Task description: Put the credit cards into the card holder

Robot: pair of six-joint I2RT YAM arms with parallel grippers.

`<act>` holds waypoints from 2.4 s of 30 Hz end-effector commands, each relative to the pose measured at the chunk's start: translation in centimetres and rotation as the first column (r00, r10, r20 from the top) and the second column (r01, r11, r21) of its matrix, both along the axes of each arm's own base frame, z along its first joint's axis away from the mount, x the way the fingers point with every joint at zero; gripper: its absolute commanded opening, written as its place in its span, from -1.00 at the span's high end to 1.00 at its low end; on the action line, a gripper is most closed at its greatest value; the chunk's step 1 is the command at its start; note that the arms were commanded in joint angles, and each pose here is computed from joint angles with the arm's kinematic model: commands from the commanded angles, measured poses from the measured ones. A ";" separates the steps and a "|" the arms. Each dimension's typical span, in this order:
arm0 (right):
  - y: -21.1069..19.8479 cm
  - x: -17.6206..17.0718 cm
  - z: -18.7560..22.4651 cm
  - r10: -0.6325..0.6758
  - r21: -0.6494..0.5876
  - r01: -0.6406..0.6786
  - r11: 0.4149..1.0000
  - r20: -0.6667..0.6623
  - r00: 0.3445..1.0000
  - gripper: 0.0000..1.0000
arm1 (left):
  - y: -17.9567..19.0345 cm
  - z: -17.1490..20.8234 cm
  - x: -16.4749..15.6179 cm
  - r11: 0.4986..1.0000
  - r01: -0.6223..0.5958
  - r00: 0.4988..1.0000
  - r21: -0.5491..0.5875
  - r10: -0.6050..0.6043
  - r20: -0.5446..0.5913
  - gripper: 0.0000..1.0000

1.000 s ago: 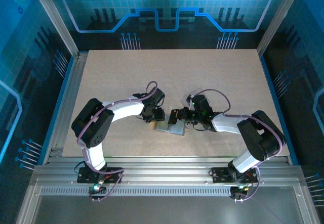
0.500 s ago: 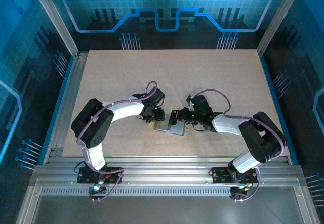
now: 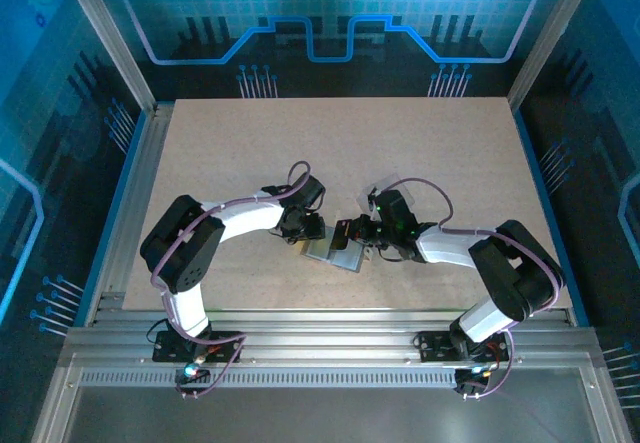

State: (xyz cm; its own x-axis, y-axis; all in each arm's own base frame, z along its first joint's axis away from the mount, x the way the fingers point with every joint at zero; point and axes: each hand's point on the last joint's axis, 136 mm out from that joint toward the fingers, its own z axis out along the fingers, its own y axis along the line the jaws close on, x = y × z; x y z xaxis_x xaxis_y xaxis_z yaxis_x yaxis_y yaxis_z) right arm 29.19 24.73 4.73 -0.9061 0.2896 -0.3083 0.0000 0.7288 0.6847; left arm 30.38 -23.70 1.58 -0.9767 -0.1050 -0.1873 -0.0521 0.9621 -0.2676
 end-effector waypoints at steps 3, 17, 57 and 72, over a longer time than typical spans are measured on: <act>0.2 0.1 -0.9 -0.032 -0.006 0.031 0.999 -0.024 0.999 1.00 | 1.8 -2.9 -3.0 0.997 -0.019 0.995 0.074 0.026 -0.095 0.10; 0.3 0.5 -1.4 -0.038 -0.036 0.037 0.999 -0.027 0.999 1.00 | 4.0 -4.3 -6.7 0.990 -0.110 0.982 0.088 0.122 -0.145 0.28; 2.6 -2.7 -1.6 0.164 -0.050 -0.165 0.985 -0.009 0.986 1.00 | 4.0 -5.4 -9.4 0.981 -0.170 0.964 0.093 0.185 -0.190 0.19; 3.0 -2.6 -3.3 0.115 -0.058 -0.118 0.991 -0.047 0.992 1.00 | 3.0 -5.3 -10.0 0.983 -0.174 0.964 0.058 0.182 -0.195 0.10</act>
State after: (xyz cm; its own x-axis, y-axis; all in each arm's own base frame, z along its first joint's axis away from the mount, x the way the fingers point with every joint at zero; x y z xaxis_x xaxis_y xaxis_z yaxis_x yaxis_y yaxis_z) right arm 27.92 28.21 3.62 -0.9297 0.1728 -0.3252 -0.1024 0.7268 0.6791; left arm 28.99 -23.59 1.48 -0.9031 -0.3391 -0.2636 -0.2169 0.8898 -0.4015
